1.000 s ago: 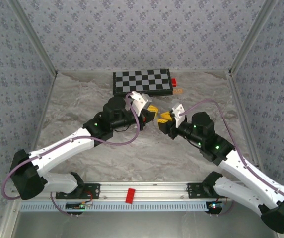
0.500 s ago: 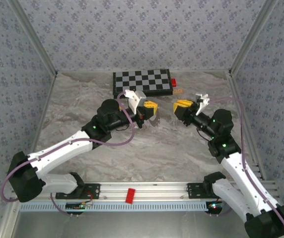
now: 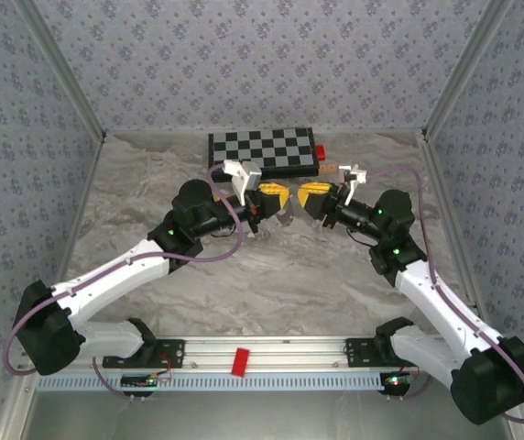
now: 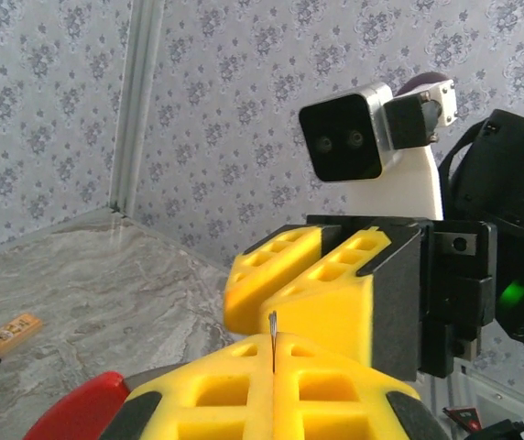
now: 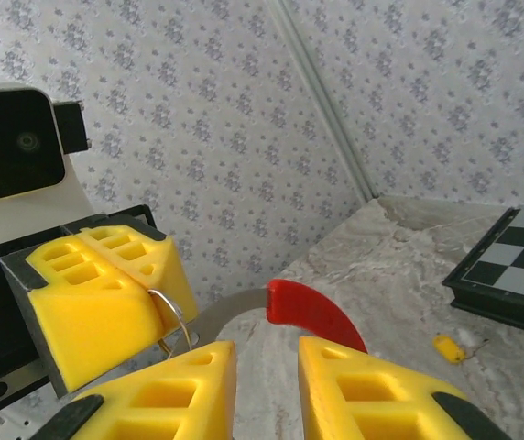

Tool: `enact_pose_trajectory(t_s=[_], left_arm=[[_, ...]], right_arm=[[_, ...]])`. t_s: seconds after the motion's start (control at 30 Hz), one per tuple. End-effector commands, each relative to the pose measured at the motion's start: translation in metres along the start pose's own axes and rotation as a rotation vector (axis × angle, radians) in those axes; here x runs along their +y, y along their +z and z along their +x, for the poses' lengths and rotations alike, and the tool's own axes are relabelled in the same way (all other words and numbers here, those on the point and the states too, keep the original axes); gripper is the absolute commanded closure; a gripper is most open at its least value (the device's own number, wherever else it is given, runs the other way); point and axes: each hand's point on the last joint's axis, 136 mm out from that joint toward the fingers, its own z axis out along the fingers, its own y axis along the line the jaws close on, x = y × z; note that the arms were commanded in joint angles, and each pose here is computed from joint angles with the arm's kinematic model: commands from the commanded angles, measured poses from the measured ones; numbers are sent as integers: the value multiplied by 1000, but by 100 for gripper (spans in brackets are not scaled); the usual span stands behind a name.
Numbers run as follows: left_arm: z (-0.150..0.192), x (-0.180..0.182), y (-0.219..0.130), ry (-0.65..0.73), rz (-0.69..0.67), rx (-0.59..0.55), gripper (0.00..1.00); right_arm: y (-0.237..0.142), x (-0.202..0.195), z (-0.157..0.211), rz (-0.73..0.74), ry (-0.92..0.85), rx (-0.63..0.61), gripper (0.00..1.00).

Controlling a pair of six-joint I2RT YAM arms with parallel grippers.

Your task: Put the keys on the keyring

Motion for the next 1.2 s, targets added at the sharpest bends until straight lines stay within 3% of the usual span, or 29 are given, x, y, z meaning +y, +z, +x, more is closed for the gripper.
enact_pose_trajectory(t_s=[0.0,0.47,0.7,0.97,1.17], left_arm=[[-25,-16,-3,10,65,-68,100],[-25,-15,-2,-4,61,-62,100],[-31,-11,-7,-3,41,-82,100],[-29,-10,-4,-11,46,-80,100],[-32,-11,-6,-7,41,-88,100]], right_arm=[[3,22,-20,-68,-59,-38,76],[13,33,-16,-100,-73,-3,76],[2,23,-14,-40,-71,-31,75],[4,35,-14,-97,-74,-16,75],[1,15,-13,2,-57,-34,75]])
